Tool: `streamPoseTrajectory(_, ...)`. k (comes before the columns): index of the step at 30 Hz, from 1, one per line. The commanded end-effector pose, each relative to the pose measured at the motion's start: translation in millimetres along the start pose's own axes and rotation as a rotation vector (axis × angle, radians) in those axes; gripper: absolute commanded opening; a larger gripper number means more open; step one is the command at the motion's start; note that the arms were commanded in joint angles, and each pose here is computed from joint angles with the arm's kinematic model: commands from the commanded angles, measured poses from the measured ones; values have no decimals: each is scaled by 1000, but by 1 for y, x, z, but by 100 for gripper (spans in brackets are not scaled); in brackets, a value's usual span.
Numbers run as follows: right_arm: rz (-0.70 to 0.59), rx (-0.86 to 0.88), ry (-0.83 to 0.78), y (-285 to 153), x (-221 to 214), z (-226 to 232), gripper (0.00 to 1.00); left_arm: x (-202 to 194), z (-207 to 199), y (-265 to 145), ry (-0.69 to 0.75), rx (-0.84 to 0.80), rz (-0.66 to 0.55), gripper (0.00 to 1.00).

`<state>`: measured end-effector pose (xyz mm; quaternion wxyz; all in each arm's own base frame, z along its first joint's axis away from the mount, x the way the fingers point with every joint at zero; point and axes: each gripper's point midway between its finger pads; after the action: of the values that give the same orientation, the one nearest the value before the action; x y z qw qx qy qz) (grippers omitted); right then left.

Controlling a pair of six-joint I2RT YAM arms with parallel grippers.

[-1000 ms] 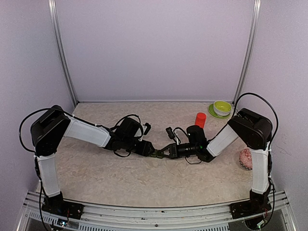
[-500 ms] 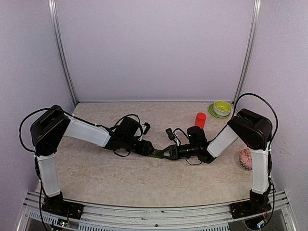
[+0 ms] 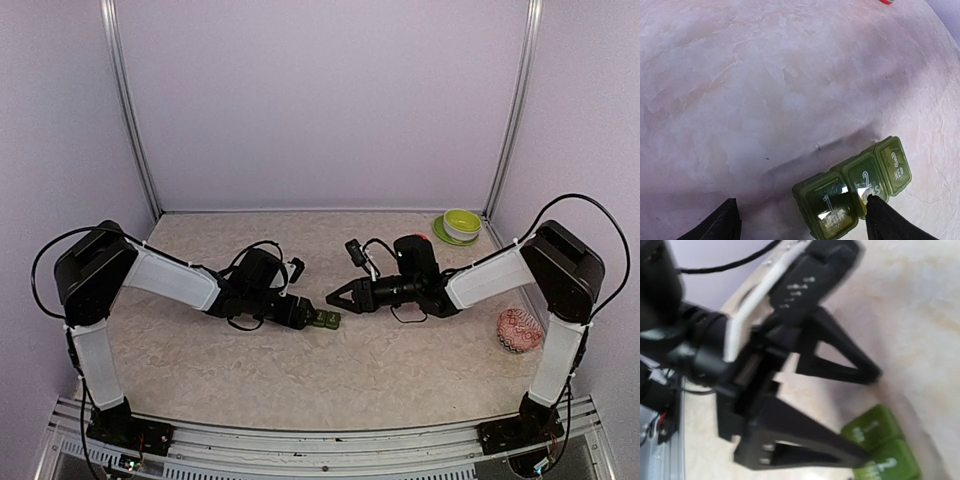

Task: Sort the pills into containers
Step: Close the lid of the pill container in the compartment of the pill container, then pick up the pill container from the center of the board.

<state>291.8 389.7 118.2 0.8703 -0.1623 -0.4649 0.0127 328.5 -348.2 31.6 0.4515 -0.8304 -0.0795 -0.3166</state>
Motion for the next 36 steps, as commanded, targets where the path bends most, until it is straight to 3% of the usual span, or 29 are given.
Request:
streamPoseTrajectory(1,92,-153,-2,-6,-26,-23,44,14,-5,-16,0,-18,-69,86)
streamPoseTrajectory(9,131,-202,-6,2,-40,-34,55,20,-5,-26,-8,-22,-113,98)
streamPoseTrajectory(21,287,-230,-363,24,-63,-39,70,24,1,-32,-44,-23,-136,99)
streamPoseTrajectory(36,429,-308,-486,35,-89,-62,75,23,3,-30,-54,-29,-125,99)
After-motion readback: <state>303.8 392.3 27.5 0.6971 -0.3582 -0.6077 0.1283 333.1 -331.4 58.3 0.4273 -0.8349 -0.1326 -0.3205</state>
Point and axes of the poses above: each gripper's point midway between its finger pads, its own y axis out along the fingers, its own z axis along the line the jaws close on, x = y × z, and after that the axes turned 8 degrees about -y, right-handed
